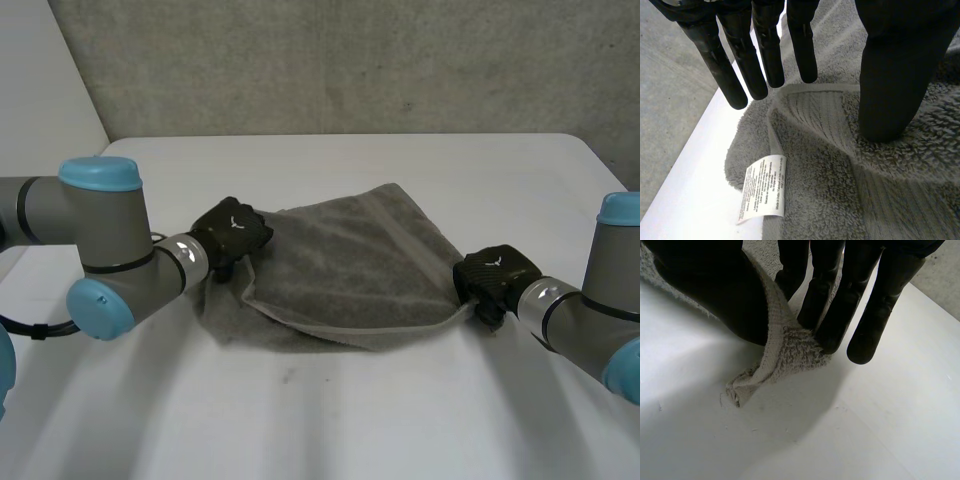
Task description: Fold the towel.
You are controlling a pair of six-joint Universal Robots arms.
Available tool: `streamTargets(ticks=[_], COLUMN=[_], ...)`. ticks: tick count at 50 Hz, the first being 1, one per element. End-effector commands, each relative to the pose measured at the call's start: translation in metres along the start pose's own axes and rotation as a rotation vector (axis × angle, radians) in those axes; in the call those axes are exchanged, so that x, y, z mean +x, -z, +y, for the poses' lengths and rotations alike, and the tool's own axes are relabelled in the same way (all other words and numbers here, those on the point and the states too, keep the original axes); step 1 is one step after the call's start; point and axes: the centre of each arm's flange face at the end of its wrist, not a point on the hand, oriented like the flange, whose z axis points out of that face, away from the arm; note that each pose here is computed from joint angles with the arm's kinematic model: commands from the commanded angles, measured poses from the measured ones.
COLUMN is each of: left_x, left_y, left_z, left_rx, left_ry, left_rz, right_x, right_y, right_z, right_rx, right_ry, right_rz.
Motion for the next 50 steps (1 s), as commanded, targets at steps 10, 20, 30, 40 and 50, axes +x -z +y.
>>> streamTargets(ticks=[10,20,30,40,50], left_x=[-0.006,-0.050,-0.102,-0.137,-0.153], left_y=[0.002,0.043,0.116,0.220,0.224], left_z=[0.007,-0.038,-0.105,-0.175,-0.150], left_rx=[-0.045,0.008,0.202,0.451,0.329], left_ry=[0.000,-0.009,0.146,0.338,0.465], left_rz=[-0.037,-0.211,-0.405,-0.552,-0.571], right_x=[0.001,0.022,0.056,0.077,0.083], right_y=[-0.001,0.012,0.083,0.198,0.182], right_z=[0.000,-0.036,-0.130,-0.228,-0.223], right_rx=[0.001,0.078,0.260,0.569,0.477], right_ry=[0.001,0.010,0.035,0.121,0.120], right_rz=[0.004,0.065,0.165,0.334,0.309])
